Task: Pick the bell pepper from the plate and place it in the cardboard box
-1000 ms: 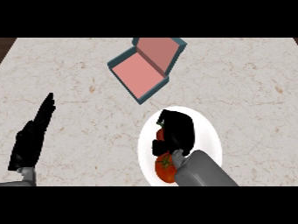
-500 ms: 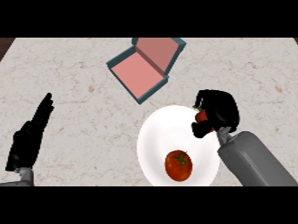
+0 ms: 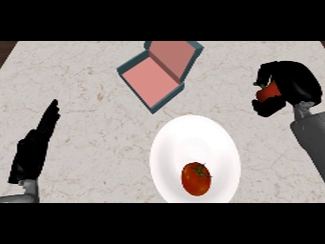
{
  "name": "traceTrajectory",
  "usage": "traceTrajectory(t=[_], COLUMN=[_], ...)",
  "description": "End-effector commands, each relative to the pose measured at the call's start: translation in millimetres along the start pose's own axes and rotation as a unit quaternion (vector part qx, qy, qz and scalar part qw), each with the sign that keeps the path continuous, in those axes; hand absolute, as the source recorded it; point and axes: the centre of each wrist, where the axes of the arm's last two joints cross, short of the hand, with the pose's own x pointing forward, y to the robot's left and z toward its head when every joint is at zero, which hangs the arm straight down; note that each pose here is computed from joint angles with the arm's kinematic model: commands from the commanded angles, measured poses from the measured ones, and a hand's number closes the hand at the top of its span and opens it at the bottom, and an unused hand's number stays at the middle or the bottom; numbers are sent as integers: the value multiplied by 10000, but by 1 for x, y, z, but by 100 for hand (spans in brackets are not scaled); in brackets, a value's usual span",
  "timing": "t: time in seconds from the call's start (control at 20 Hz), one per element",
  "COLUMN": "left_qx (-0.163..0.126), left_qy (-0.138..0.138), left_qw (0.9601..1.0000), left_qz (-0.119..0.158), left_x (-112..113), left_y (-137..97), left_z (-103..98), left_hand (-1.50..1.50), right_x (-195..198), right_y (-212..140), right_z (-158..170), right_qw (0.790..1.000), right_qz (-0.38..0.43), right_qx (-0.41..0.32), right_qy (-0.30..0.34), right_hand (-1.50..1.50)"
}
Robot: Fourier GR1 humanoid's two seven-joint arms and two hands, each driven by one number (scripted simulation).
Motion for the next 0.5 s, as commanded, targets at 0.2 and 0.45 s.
traceTrajectory(t=[0.2,0.45], left_qx=[12,-1], left_qy=[-22,-57], left_qw=[10000,10000], left_qz=[-45,-53], left_x=[-10,-7], left_y=[1,-3], left_z=[16,6], left_hand=[0,0], right_x=[24,65], right_y=[-42,-92], right_z=[-1,-7], right_qw=[9675,9469], right_qz=[-1856,-2301], right_qx=[-925,-934], right_qy=[-1447,-2041], right_hand=[150,150])
